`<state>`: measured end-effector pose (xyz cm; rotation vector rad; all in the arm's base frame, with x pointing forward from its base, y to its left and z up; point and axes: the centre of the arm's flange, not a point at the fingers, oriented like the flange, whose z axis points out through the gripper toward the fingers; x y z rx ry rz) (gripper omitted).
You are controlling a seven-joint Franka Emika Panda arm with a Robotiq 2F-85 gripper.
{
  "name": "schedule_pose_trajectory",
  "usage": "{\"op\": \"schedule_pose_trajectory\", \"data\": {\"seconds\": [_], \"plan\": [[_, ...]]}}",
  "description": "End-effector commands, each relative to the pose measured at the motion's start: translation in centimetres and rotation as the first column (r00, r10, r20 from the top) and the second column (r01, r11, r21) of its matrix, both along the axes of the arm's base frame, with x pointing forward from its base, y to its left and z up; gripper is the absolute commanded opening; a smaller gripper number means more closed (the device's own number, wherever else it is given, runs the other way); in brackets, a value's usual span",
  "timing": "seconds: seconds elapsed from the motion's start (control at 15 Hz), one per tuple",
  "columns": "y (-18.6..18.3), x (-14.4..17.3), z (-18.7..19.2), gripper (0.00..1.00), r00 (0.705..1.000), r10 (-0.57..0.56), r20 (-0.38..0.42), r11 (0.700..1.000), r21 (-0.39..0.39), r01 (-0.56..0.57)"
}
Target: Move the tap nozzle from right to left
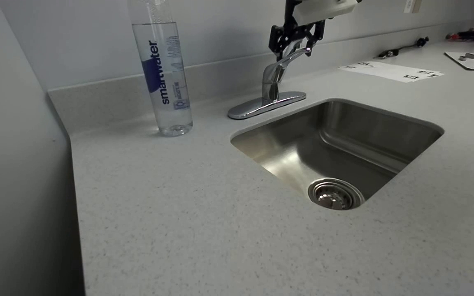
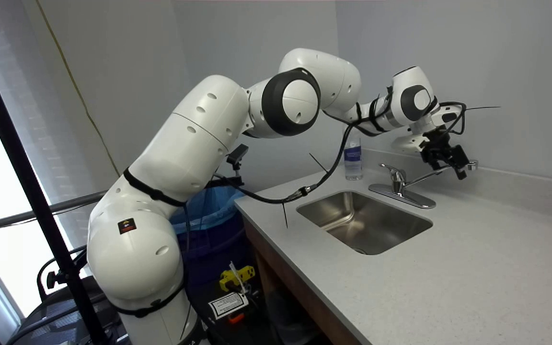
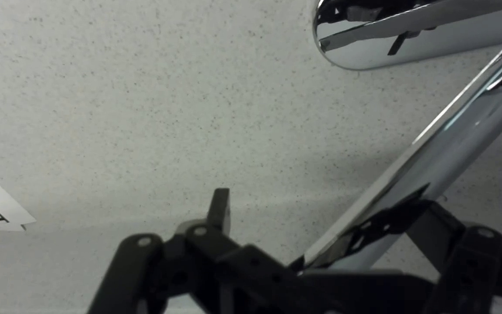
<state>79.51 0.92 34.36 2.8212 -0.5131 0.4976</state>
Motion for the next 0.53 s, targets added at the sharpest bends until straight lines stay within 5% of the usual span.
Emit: {"op": "schedule_pose_trajectory", "data": {"seconds": [0.0,0.47], "plan": [[-1.3,-1.9,-0.2,1.00,0.998,0.021,-0.058,0.999,-0.035,-0.023],[-2.7,-4.5,0.6,1.00,0.979,0.072,-0.191,0.995,-0.054,-0.083]]}}
